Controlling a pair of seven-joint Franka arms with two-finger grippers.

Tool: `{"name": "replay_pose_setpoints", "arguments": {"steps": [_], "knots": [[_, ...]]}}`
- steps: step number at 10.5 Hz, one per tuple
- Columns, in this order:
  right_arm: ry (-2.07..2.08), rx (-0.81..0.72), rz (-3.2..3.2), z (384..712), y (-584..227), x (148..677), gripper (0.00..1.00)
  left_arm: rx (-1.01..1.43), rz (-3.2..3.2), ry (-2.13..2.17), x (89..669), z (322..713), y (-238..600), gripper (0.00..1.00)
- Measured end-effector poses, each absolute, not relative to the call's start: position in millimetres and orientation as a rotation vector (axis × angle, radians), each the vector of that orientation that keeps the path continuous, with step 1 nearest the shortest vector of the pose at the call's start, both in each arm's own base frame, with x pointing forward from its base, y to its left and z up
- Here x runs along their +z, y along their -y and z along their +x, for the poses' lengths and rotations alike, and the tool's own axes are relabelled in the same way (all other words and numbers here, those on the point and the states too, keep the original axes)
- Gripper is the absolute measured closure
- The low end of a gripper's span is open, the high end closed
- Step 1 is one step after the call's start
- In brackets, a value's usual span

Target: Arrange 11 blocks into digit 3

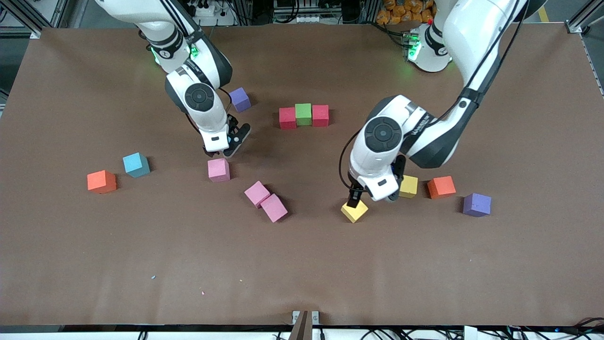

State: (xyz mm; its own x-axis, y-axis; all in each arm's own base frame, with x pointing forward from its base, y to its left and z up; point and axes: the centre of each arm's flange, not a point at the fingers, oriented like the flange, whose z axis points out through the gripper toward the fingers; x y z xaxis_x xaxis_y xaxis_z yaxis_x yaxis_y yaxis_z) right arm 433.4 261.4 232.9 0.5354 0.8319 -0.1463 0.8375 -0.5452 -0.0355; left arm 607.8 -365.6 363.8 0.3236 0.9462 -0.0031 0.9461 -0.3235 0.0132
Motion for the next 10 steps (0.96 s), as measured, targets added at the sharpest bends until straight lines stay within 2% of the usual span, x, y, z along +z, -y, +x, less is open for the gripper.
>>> {"name": "replay_pose_setpoints", "arguments": {"steps": [7, 10], "knots": [[-1.520, -0.271, 2.719, 420, -253, 201, 0.00, 0.177, 2.914, -1.310, 506, 604, 279, 0.00], [-1.533, -0.253, 2.731, 418, -254, 191, 0.09, 0.253, 3.034, -1.006, 548, 609, 233, 0.00]]}}
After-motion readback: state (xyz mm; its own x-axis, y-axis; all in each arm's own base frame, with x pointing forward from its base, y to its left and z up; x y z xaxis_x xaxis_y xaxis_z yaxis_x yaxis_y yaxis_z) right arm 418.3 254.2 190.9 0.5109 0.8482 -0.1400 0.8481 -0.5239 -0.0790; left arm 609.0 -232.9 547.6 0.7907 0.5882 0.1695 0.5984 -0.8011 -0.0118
